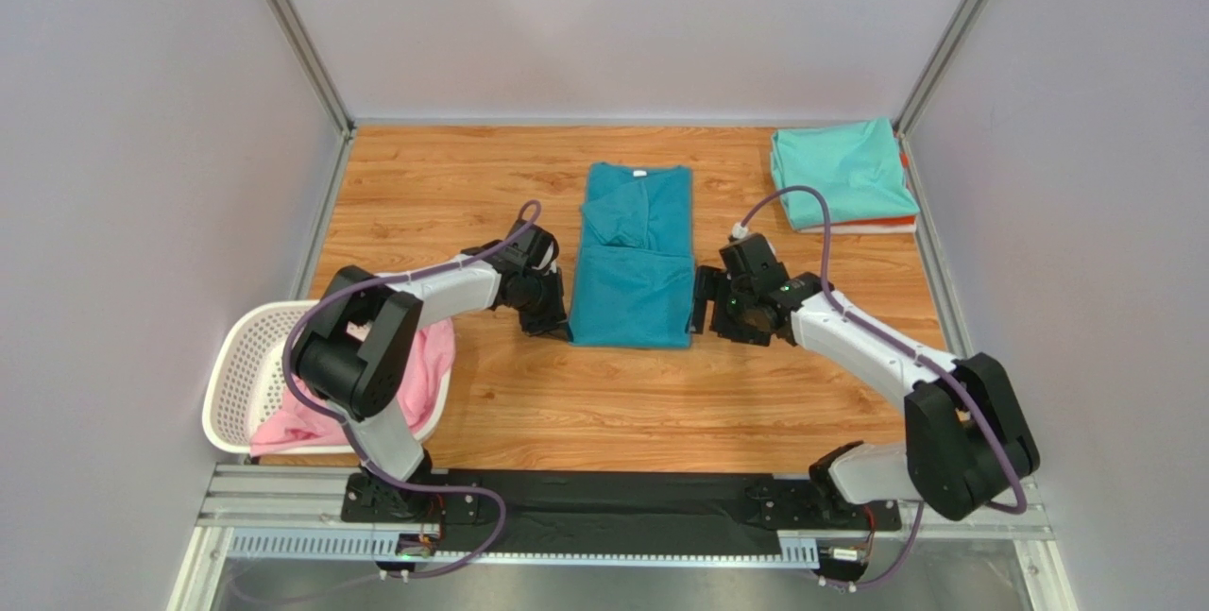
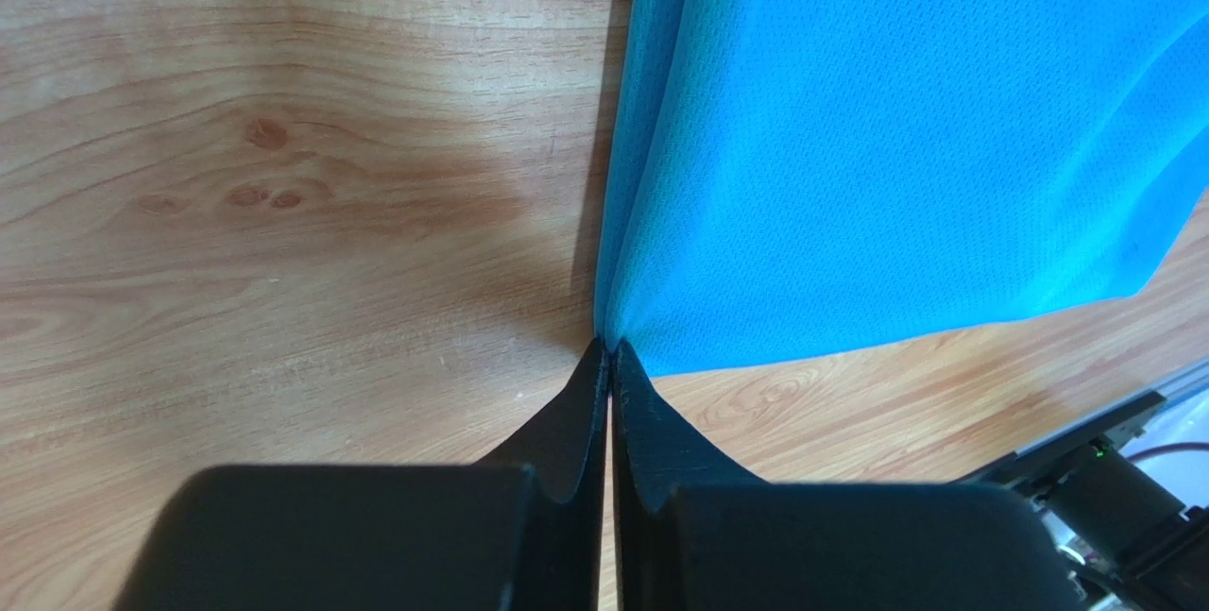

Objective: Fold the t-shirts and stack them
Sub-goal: Fold the tshirt

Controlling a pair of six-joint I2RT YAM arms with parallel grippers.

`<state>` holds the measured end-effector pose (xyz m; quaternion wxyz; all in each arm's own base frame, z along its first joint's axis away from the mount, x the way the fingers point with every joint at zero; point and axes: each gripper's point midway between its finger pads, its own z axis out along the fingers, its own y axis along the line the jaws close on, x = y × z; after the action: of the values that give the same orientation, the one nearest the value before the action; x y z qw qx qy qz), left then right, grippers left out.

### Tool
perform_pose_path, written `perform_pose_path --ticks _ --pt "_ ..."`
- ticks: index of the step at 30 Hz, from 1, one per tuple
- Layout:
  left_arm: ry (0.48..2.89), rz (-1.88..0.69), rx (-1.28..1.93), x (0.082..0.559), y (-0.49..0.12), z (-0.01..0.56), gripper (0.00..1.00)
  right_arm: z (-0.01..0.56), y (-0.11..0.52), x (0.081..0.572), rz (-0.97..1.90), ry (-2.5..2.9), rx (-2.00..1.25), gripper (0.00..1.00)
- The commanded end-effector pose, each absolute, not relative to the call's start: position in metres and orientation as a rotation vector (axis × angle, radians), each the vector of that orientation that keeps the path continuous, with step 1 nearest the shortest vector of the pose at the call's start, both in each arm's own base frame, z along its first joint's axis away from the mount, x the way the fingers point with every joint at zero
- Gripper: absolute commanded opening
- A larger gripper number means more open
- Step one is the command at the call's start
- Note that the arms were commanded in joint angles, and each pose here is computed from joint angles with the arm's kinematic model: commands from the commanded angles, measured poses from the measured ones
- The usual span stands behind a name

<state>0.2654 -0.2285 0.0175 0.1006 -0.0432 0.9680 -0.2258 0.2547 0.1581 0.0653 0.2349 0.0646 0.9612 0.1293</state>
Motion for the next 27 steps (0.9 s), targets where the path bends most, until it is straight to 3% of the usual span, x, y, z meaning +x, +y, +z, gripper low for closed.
perform_pose_path --ticks 1,3,6,13,24,27 --pt "2.859 -0.668 -0.119 0.265 -0.23 0.017 0.0 0.065 0.182 0.264 0.493 2.625 0.155 0.8" --pt "2.86 -0.666 -0.126 0.263 -0.229 0.016 0.0 0.06 0.186 0.267 0.504 2.635 0.151 0.77" --pt "2.864 -0.669 -0.131 0.262 -0.228 0.016 0.0 0.053 0.196 0.268 0.555 2.665 0.132 0.63" --pt "2.86 -0.671 -0.139 0.26 -0.228 0.017 0.0 0.033 0.203 0.267 0.575 2.718 0.129 0.52" --pt "2.861 -0.664 -0.152 0.256 -0.225 0.016 0.0 0.009 0.203 0.244 0.617 2.804 0.162 0.02" --pt "2.865 -0.675 -0.148 0.248 -0.223 0.017 0.0 0.009 0.202 0.233 0.649 2.815 0.157 0.0"
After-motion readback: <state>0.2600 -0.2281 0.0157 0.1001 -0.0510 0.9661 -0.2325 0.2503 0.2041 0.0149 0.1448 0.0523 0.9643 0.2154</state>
